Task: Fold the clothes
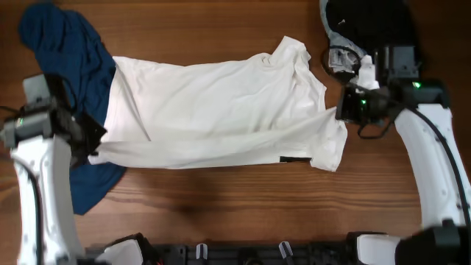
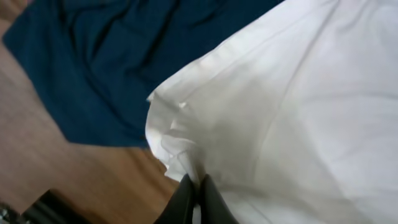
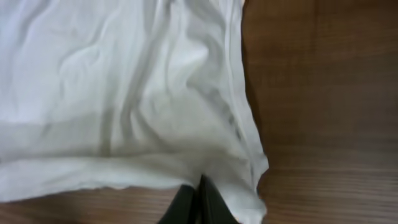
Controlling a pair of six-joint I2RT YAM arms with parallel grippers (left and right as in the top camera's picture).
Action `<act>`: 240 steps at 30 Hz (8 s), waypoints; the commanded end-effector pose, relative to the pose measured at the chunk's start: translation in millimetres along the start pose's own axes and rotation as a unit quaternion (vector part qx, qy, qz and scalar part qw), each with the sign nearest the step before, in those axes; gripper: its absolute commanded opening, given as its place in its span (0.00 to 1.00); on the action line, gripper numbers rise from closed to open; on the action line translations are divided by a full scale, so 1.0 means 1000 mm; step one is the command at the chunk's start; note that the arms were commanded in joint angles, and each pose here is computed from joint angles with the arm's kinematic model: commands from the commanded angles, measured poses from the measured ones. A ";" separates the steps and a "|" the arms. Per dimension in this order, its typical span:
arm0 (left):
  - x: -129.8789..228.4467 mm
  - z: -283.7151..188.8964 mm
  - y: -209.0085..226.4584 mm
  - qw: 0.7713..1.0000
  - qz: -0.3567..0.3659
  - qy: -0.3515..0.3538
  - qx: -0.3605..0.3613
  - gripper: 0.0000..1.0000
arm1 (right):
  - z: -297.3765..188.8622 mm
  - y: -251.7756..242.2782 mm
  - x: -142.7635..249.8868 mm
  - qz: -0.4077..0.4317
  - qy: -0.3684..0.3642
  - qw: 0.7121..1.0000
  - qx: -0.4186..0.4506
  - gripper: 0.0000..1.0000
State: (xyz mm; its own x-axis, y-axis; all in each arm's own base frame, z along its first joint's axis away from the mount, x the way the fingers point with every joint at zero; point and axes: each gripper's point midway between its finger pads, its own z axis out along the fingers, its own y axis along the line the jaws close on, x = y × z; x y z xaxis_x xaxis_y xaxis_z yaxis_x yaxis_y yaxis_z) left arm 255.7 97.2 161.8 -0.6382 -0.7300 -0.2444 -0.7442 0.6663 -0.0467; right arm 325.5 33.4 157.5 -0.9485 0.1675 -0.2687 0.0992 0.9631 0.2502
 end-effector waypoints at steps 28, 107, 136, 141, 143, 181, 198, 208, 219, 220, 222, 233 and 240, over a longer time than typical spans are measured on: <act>-0.055 0.028 -0.079 0.991 0.070 0.049 0.098 1.00 | -0.046 0.035 -0.124 -0.113 -0.103 0.988 -0.024 0.88; -0.146 0.239 -0.209 0.947 0.291 -0.102 0.088 0.47 | 0.029 0.037 -0.179 -0.152 -0.112 0.982 -0.018 0.89; -0.101 0.054 -0.201 0.954 0.277 -0.103 0.054 0.04 | 0.119 0.048 -0.197 -0.175 -0.107 0.978 -0.029 0.67; -0.091 0.057 -0.192 0.958 0.273 -0.078 0.041 0.04 | 0.183 0.077 -0.203 -0.228 -0.126 0.965 -0.040 0.70; -0.089 0.057 -0.190 0.958 0.273 -0.075 0.039 0.04 | 0.205 0.083 -0.205 -0.242 -0.133 0.960 -0.040 0.70; -0.082 0.017 -0.133 0.976 0.213 -0.027 0.035 0.04 | 0.020 0.079 -0.133 -0.209 -0.037 0.977 -0.032 0.04; -0.003 0.085 -0.031 0.967 0.176 0.170 -0.070 0.58 | 0.104 -0.007 0.014 -0.032 0.220 0.975 -0.017 0.80; -0.015 0.091 -0.041 0.973 0.173 0.140 -0.053 1.00 | 0.153 -0.040 0.016 -0.004 0.162 0.986 0.043 0.36; -0.007 0.091 -0.113 0.968 0.202 0.121 0.084 1.00 | 0.102 -0.120 -0.017 0.114 0.088 0.990 -0.004 0.18; -0.006 0.093 -0.118 0.966 0.214 0.118 0.087 1.00 | 0.102 -0.118 -0.019 0.109 0.086 0.990 -0.011 0.45; 0.000 0.101 -0.125 0.961 0.230 0.124 0.087 1.00 | 0.102 -0.117 -0.020 0.109 0.084 0.990 -0.014 0.79; 0.076 0.167 -0.095 0.925 0.295 0.219 0.094 0.97 | 0.102 -0.108 -0.023 0.110 0.078 0.990 -0.040 0.81; 0.092 0.195 -0.101 0.916 0.338 0.180 0.116 0.55 | 0.102 -0.098 -0.033 0.107 0.060 0.990 -0.073 0.70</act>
State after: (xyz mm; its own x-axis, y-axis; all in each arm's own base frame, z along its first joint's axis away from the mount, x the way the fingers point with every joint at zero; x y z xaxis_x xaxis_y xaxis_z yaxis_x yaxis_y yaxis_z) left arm 344.7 12.9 -1.0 -0.9816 -0.1788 -0.0673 -0.1640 0.9693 -0.1834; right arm 364.1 -54.4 29.3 -0.9380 0.3455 -0.0264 0.3138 0.8792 0.3586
